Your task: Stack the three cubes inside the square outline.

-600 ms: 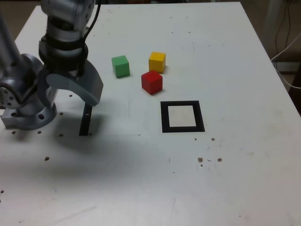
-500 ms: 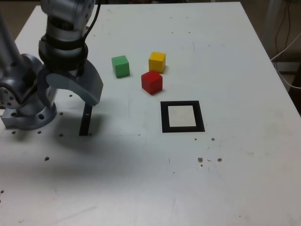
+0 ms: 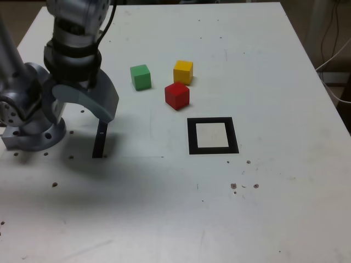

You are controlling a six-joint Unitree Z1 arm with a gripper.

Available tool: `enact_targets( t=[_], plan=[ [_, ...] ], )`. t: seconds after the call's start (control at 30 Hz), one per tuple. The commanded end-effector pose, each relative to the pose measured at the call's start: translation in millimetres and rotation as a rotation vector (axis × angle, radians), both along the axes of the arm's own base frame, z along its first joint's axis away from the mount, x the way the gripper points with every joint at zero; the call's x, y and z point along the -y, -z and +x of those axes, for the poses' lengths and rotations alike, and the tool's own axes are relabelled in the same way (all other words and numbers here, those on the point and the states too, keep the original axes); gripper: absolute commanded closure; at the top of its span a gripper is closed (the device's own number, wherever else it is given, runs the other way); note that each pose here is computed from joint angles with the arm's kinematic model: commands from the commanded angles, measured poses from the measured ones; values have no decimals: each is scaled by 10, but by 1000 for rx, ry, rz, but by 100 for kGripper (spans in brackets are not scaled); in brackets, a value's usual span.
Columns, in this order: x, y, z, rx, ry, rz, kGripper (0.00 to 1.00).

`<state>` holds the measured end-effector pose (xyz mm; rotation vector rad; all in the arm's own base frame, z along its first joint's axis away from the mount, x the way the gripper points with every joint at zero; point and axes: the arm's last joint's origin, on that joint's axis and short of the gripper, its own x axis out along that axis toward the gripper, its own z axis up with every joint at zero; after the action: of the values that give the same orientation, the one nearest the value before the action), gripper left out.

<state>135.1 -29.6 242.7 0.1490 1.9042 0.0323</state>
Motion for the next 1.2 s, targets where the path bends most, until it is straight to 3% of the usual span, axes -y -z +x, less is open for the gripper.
enact_targets(
  t=[0.0, 0.8, 1.17],
  plan=[
    [0, -36, -8, 10, 2, -5, 1],
    [-146, -343, 542, 58, 1, 9, 1],
    [-340, -417, 949, 74, -52, -8, 1]
  ],
)
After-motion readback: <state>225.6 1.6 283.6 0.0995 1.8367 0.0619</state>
